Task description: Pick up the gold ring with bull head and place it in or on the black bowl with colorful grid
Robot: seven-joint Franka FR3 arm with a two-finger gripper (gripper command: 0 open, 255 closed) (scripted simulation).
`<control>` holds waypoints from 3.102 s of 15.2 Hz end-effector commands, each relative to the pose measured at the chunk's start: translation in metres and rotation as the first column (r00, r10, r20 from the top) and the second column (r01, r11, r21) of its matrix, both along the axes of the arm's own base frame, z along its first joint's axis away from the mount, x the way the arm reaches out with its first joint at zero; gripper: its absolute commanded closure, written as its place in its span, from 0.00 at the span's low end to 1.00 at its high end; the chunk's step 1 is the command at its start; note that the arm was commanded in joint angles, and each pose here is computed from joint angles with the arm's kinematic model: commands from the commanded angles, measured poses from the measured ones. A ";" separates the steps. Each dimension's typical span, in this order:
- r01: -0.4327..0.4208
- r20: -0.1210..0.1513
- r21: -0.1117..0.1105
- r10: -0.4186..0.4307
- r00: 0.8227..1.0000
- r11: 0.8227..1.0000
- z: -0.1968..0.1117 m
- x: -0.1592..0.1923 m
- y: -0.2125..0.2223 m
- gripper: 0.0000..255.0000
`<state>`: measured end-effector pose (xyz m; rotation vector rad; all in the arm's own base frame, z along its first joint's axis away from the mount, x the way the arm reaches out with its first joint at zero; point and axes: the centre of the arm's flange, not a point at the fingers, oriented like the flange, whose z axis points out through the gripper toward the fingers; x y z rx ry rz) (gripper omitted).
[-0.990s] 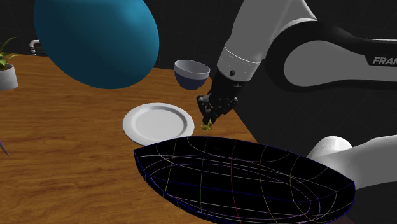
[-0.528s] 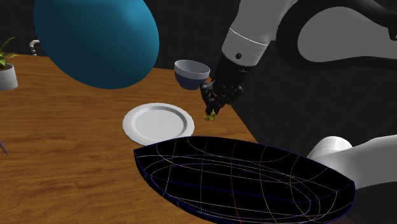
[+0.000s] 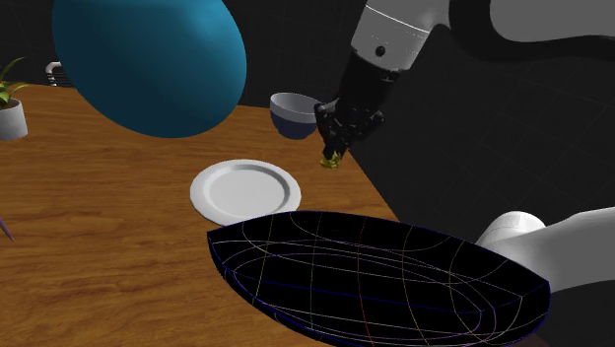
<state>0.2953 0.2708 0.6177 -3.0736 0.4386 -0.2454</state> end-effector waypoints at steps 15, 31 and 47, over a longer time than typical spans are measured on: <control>0.000 0.000 0.000 0.000 1.000 1.000 0.080 -0.001 0.000 1.00; 0.000 0.000 0.000 0.000 1.000 1.000 0.088 -0.182 0.088 1.00; 0.000 0.000 0.000 0.000 1.000 1.000 0.010 -0.182 0.088 1.00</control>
